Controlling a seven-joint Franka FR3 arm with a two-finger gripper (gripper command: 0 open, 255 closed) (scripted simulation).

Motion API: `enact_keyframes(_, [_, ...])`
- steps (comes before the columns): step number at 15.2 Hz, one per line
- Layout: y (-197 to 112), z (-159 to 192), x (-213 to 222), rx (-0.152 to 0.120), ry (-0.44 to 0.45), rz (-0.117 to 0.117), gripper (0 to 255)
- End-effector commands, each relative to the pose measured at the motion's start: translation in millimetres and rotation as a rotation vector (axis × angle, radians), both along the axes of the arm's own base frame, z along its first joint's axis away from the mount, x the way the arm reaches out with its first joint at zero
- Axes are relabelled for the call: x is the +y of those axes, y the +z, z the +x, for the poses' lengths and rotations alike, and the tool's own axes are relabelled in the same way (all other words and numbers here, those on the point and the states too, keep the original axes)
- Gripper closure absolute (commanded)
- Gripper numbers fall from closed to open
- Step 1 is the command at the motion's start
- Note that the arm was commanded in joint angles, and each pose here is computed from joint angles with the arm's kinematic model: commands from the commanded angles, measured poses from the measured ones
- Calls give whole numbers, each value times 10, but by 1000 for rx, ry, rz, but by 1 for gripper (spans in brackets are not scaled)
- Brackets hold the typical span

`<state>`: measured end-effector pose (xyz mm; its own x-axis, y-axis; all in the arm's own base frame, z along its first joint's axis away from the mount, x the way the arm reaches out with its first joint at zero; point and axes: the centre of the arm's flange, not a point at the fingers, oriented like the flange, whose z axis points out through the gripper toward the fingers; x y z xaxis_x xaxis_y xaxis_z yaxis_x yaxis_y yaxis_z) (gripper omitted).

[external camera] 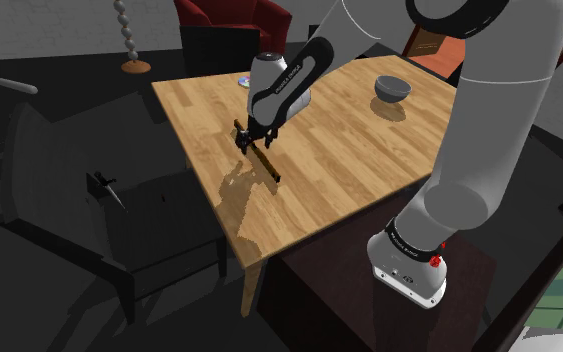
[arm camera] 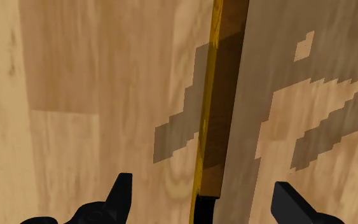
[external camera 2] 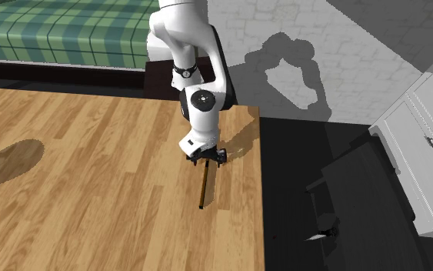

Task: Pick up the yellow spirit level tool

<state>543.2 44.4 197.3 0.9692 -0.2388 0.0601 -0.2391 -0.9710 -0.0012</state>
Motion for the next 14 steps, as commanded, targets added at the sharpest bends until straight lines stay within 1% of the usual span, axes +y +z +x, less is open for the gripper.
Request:
enact_keyframes(1, [-34,-5,3,-1,0,0,0])
enact_keyframes(2, [-36,-8,6,-1,0,0,255])
enact_keyframes(11, [-35,-5,3,-1,0,0,255])
enact_keyframes(14, [124,-6,3,-1,0,0,255])
